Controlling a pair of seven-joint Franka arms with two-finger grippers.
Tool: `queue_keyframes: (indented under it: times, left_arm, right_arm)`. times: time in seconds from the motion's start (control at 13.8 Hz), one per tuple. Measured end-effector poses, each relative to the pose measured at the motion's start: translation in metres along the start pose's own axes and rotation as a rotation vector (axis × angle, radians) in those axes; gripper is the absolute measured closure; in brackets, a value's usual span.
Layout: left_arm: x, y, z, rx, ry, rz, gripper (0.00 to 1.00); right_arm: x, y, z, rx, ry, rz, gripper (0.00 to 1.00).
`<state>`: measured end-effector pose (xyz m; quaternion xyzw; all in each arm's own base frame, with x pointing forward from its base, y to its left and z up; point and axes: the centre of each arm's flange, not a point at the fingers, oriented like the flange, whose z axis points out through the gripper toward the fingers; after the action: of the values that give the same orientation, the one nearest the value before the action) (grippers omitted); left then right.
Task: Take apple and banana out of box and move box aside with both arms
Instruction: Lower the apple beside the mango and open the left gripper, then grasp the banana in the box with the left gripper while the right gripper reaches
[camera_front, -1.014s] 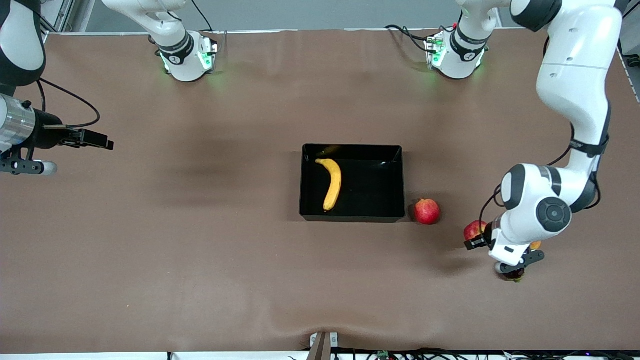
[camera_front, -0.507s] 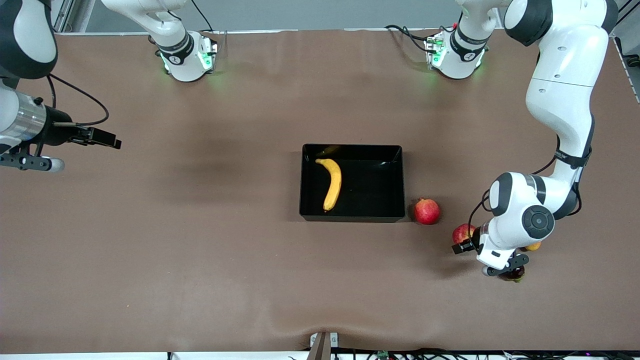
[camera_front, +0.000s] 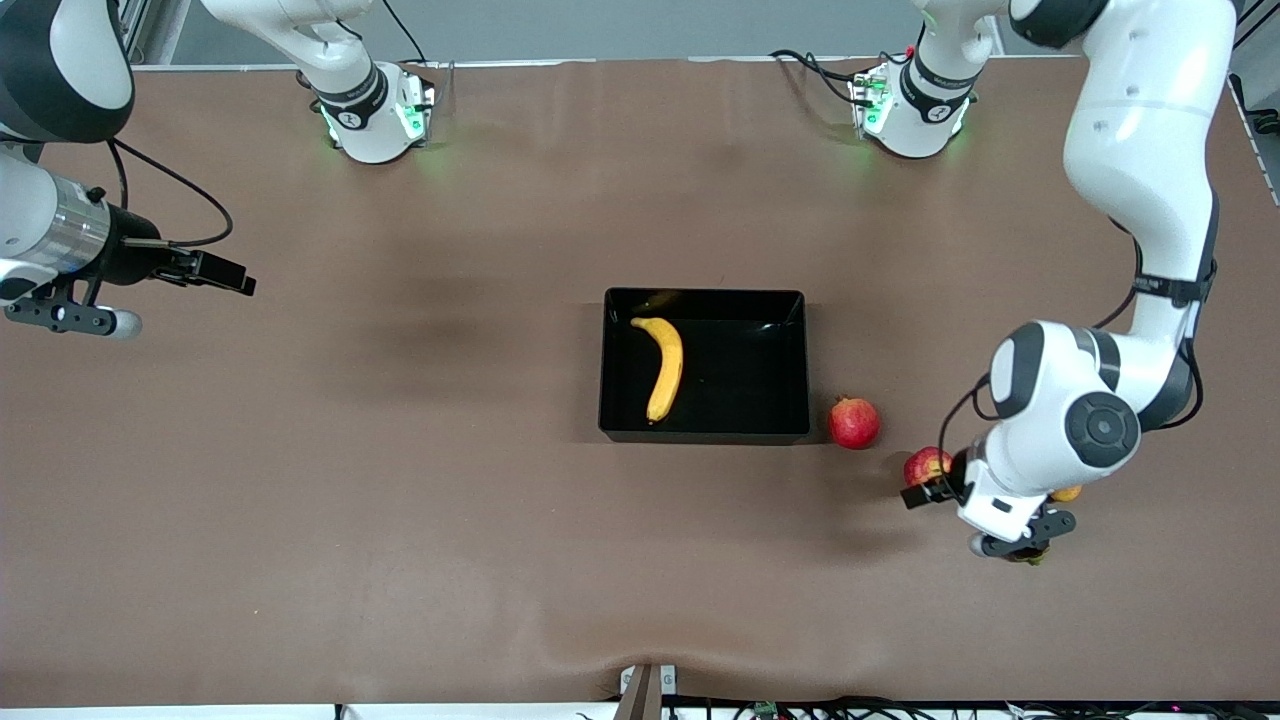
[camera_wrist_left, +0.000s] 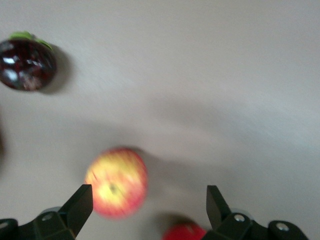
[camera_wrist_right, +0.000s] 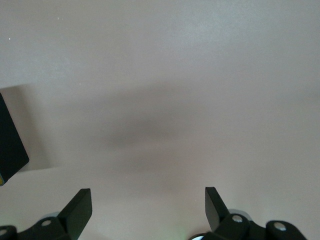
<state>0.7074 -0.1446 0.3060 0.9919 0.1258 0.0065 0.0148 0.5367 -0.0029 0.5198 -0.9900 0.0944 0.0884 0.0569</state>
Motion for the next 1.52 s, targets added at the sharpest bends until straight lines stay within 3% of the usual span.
queue_keyframes:
  times: [0.51,0.94,1.16,1.52]
  left_arm:
    - [-0.149,0.193,-0.010,0.025,-0.037,0.228,0.00]
    - [-0.238,0.260,0.034,0.061,-0.083,0.320,0.00]
    - [-0.266,0.280,0.061,0.057,-0.090,0.352,0.00]
    - [-0.270,0.285,0.109,0.024,-0.083,0.309,0.00]
  right_arm:
    - [-0.003,-0.020,0.006,-0.004,0.004,0.050,0.00]
    - [-0.010,-0.054,0.010,-0.013,0.013,0.122,0.00]
    - [-0.015,-0.073,0.013,-0.016,0.019,0.165,0.00]
    - [-0.025,-0.106,0.019,-0.030,0.032,0.294,0.00]
